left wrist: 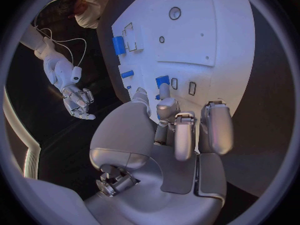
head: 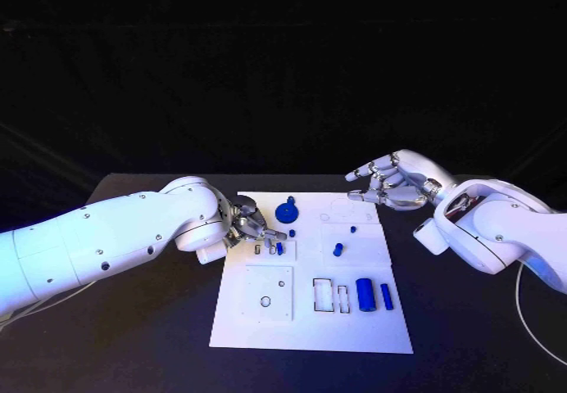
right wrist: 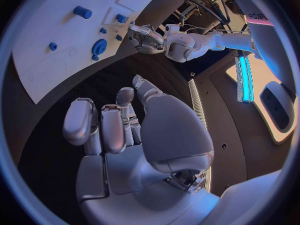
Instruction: Assemble the parts on the task board
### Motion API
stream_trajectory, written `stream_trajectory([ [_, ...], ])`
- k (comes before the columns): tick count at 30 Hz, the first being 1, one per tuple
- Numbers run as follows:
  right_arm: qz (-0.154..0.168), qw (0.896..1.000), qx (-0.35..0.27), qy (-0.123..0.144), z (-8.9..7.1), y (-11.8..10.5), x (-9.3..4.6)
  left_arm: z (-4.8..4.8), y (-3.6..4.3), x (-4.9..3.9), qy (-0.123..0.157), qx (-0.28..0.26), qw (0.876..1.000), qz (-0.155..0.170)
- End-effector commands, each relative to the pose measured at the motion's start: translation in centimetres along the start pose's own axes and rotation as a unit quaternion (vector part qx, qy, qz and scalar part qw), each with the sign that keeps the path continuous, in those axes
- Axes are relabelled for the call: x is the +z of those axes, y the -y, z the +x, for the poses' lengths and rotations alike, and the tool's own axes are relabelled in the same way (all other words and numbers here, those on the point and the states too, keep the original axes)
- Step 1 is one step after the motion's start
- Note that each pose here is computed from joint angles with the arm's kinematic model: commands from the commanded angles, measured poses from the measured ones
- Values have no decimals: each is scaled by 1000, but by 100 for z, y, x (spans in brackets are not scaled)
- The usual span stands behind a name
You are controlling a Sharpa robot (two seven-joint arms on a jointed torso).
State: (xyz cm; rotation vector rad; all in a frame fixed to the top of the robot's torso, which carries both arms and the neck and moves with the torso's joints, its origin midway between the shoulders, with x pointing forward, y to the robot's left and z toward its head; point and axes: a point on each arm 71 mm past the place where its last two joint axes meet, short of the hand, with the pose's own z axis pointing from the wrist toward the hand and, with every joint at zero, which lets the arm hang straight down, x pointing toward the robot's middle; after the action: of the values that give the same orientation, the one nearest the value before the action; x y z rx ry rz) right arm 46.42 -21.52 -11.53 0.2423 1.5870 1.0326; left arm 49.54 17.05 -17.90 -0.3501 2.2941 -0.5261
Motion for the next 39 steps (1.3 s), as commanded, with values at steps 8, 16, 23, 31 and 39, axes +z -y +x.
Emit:
stream_trajectory([
  [8, 9, 1000, -11, -14, 23, 16, 7, -32, 80, 86, -9, 68, 997, -30],
  [16, 11, 1000, -12, -17, 33, 17, 14, -40, 97, 148, -17, 90, 995, -40],
  [23, 11, 1000, -12, -17, 38, 17, 21, -26, 137, 191, -19, 94, 995, -41],
  [31, 12, 1000, -12, -19, 46, 16, 28, -5, 179, 226, -25, 99, 994, -41],
  [39, 12, 1000, -12, -21, 54, 16, 35, 27, 236, 236, -27, 101, 994, -36],
])
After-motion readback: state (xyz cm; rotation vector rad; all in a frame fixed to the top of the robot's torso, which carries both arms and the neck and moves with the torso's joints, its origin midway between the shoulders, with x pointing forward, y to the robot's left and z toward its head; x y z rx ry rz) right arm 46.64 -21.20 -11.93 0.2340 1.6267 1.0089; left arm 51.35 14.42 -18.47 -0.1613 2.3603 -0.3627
